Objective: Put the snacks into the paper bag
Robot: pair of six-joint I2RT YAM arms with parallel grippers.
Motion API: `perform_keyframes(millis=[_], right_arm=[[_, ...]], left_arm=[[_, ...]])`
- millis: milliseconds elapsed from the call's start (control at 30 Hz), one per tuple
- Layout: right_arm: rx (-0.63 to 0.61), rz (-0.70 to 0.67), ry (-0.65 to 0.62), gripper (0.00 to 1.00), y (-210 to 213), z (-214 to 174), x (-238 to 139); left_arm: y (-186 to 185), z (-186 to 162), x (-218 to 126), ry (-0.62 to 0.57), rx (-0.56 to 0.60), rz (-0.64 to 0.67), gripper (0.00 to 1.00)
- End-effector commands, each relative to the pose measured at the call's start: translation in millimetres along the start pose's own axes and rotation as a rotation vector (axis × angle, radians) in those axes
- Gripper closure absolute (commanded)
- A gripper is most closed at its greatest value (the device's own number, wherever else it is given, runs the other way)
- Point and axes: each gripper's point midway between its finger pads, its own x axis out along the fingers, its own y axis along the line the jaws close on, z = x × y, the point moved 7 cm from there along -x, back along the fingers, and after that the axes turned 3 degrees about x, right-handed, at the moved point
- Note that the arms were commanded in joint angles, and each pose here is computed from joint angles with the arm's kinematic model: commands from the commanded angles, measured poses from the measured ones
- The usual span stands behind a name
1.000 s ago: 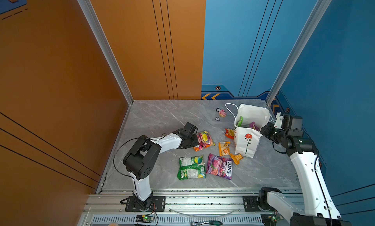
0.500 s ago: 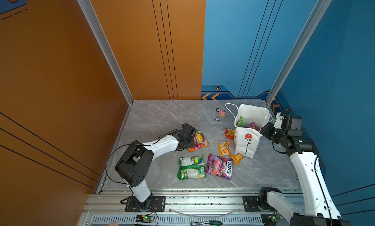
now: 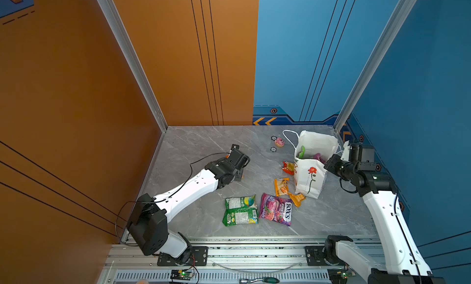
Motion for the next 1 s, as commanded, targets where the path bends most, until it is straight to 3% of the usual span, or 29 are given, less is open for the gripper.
perform_keyframes(millis=[0,267,533,767,967], right_arm=[[-0.043,0.030,-0.028,1.00,8,4,-10],[-0.065,0.047,-0.029,1.00,14,4,-15],[-0.089,0.053,-0.039,1.00,22,7,-19],[-0.107,0.065,-0.038,1.00,25,6,-20],[-0.109,0.059,-0.046,1.00,25,6,-21]], left_arm=[[10,26,-35,-0.116,0.049,0.037,1.00],[10,61,-77,-0.220,0.061,0.002,1.00],[2,111,-141,-0.394,0.051,-0.102,1.00],[-25,145,-180,-0.493,0.052,-0.272,1.00],[-64,165,-191,-0.488,0.103,-0.409,1.00]])
